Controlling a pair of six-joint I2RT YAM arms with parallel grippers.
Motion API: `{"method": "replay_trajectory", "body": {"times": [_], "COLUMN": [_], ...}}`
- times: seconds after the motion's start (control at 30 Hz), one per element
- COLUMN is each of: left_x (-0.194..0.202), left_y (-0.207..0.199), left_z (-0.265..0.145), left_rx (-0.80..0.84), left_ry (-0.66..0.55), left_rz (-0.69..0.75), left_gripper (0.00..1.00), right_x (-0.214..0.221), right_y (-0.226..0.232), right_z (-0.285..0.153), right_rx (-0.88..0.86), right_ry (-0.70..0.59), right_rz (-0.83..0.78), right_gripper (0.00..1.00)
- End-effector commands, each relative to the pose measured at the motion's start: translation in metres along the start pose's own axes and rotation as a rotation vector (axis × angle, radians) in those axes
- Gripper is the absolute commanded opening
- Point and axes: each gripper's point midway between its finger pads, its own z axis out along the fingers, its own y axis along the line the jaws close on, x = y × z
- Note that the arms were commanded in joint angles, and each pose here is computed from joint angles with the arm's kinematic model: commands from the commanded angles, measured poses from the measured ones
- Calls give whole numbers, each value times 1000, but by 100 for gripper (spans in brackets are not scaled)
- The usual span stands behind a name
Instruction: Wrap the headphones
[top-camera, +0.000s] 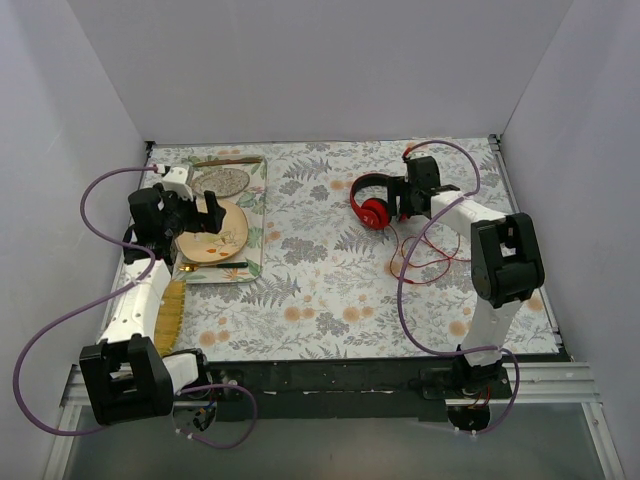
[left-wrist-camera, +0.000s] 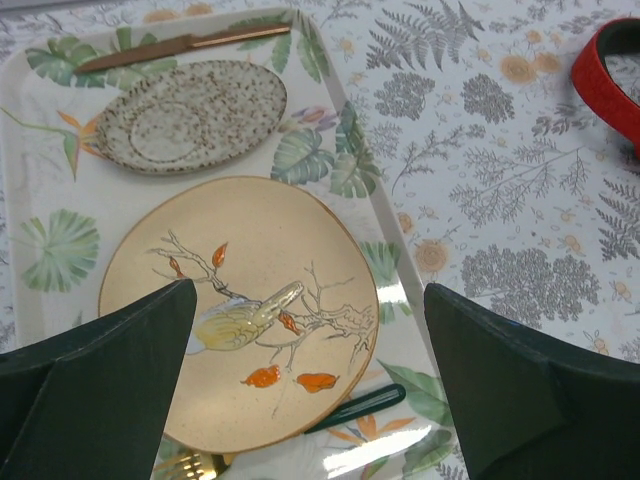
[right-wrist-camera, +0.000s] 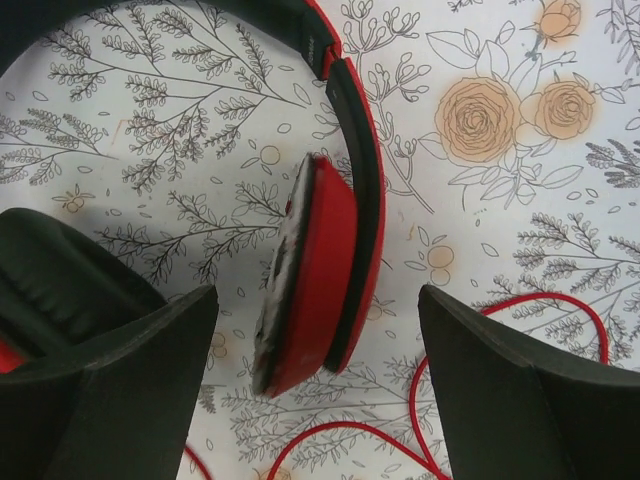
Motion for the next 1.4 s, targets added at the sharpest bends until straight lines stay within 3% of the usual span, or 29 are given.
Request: {"method": "replay_trajectory", "body": {"times": [0.0,0.13,0.23,0.3,0.33,0.4,0.43,0.57,0.73,0.9,1.17,1.37], "left_x": [-1,-2,-4,-4,-6,-2,-7,-4,-19,-19,-50,-18], "left_y": [-12,-18,-21,-25,-28,-35,-39,-49,-65,-86,-111,-109], "left_z": [-11,-14,-15,-17,-17,-19,-19,-20,-21,-12,-18,-13], "left_rx": [49,77,89,105,114,133,144,169,181,189,234,235], "left_ry": [47,61,66,75,75,112,118,188,170,179,110,179], "left_rz": [1,-1,-1,-9,-14,-36,-36,-61,-24,17,38,46], "left_gripper": [98,98,98,97,97,91,88,76,77,81,83,79], "right_x": [-8,-12,-17,-18,-20,-21,-22,-32,-68,-77,-70,-72], "right_y": [2,3,4,5,6,7,7,21,67,147,227,247], "right_z": [8,11,15,18,18,16,14,-9,-77,-148,-197,-213], "right_rx": [7,0,-8,-23,-26,-34,-37,-58,-119,-246,-371,-434], "right_ry": [10,-3,-17,-13,-14,-10,-13,-66,-278,-445,-502,-523], "right_rz": [-9,-9,-18,-32,-45,-61,-70,-143,-288,-401,-526,-540], "right_gripper": [88,84,72,57,43,29,17,1,1,1,1,1]}}
